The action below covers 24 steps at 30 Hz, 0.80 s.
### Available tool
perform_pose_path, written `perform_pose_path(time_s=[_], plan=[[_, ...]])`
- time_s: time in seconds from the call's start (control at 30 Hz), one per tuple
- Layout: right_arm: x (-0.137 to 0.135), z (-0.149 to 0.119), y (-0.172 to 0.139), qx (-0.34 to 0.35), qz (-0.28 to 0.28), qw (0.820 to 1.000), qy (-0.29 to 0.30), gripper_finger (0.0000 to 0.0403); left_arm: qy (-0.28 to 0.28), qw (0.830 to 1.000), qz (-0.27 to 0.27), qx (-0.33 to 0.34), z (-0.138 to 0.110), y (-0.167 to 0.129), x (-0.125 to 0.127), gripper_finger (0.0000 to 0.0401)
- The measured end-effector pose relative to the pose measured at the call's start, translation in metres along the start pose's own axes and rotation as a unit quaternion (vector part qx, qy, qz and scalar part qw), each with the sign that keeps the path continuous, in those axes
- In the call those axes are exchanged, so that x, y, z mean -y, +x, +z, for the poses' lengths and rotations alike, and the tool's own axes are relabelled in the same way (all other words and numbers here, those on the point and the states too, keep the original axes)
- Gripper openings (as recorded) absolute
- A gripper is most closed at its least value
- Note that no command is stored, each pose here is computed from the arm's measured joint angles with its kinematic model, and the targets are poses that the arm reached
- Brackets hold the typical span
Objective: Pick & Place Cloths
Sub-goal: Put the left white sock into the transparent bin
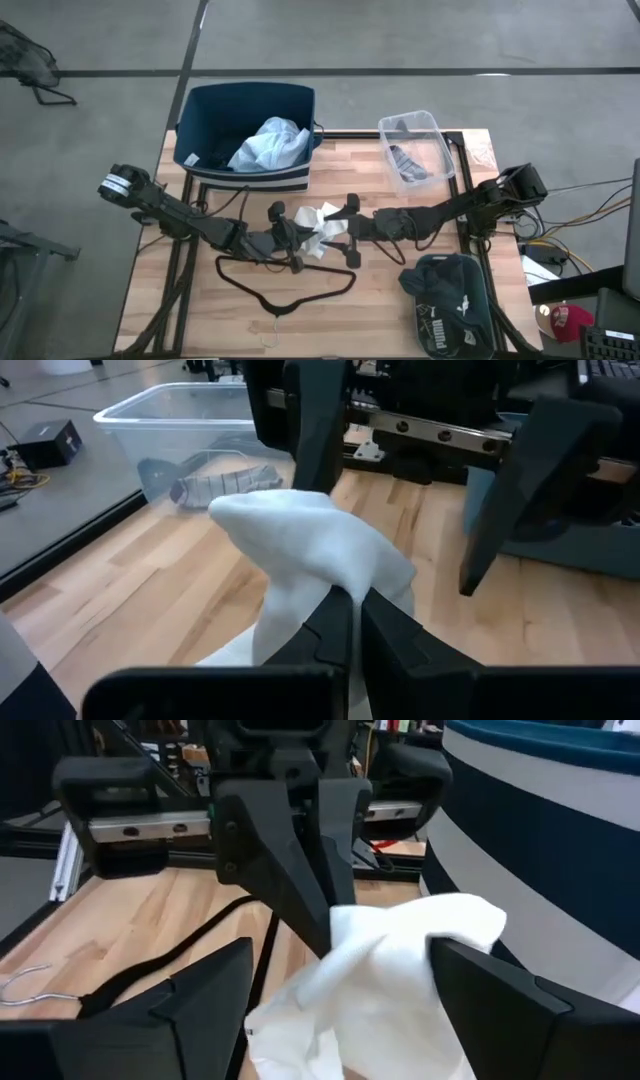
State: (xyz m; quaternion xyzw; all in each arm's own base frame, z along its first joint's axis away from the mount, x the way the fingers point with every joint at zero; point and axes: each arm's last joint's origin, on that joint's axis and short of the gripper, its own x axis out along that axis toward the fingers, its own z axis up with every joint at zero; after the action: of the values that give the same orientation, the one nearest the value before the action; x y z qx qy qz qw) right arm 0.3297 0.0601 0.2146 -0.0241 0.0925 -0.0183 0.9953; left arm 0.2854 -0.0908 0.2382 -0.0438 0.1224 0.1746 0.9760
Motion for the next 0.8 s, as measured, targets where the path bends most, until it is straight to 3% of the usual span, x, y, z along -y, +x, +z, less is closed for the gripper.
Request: perform_pose_path(time_s=[0.3, 0.63, 0.8], plan=[[-0.0001, -0.0002, 0.0005, 0.000, 0.000, 1.000, 0.010, 0.0199, -0.006, 1.000, -0.012, 0.009, 0.0024, -0.0002, 0.0013, 0.0013], [-0.0004, 0.0000, 0.0015, 0.000, 0.002, 1.000, 0.000, 0.0028, -0.008, 1.000, -0.014, 0.009, 0.0024, -0.0002, 0.0014, 0.0017], [-0.0004, -0.0006, 0.0014, -0.003, 0.002, 1.000, -0.001, 0.0016, -0.008, 1.000, -0.016, 0.008, 0.0021, -0.0002, 0.0015, 0.0032]])
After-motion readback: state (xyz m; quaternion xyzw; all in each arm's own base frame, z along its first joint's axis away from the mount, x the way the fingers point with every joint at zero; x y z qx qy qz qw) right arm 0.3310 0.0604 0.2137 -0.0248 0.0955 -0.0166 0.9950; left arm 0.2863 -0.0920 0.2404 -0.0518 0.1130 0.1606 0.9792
